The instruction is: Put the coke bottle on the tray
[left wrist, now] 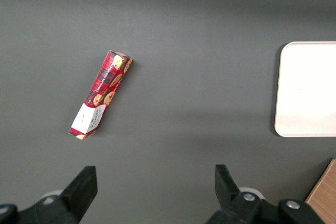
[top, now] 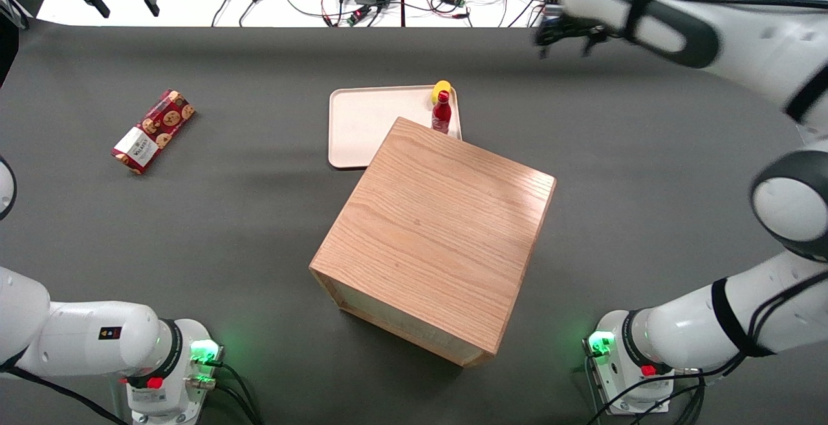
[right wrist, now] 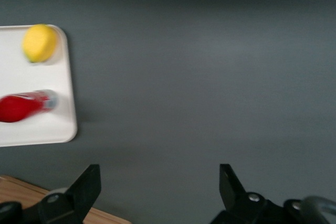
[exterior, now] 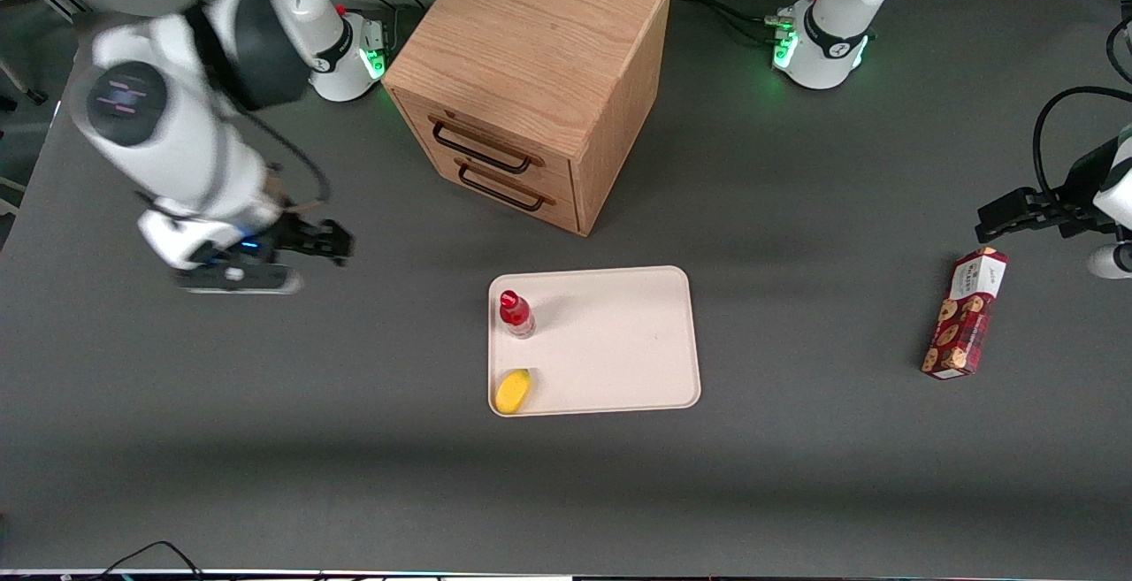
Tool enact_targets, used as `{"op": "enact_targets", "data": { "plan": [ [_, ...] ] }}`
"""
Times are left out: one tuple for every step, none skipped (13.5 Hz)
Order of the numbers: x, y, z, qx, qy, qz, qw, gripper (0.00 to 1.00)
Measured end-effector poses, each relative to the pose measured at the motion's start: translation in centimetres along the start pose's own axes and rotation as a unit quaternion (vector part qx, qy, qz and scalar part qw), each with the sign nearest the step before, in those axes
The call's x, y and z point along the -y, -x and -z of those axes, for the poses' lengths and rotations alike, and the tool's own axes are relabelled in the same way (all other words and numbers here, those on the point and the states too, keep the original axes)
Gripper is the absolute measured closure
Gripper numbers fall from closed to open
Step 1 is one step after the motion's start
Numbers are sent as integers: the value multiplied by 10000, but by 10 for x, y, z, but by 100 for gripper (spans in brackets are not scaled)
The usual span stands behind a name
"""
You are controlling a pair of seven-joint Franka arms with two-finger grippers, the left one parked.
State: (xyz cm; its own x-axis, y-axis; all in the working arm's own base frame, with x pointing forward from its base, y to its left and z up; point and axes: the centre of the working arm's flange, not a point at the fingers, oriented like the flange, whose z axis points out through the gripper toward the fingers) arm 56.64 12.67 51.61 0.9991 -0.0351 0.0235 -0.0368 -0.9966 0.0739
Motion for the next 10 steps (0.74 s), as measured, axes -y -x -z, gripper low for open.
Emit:
{"op": "enact_targets", "data": {
  "plan": [
    [-38, 8, 10, -43, -18, -65, 10000, 0],
    [-72, 19, 20, -82, -36, -105, 9999, 0],
    [-100, 33, 29, -124, -70, -127, 9998, 0],
    [-124, 48, 37, -185, -121, -168, 9996, 0],
    [-143, 61, 45, -251, -183, -219, 9993, 0],
    [-154, 70, 52, -309, -243, -261, 9989, 0],
    [-158, 76, 55, -341, -298, -287, 9986, 0],
    [-157, 79, 55, -340, -333, -285, 9985, 0],
    [-155, 79, 53, -322, -348, -272, 9985, 0],
    [-153, 78, 52, -322, -353, -261, 9985, 0]
  ]
}}
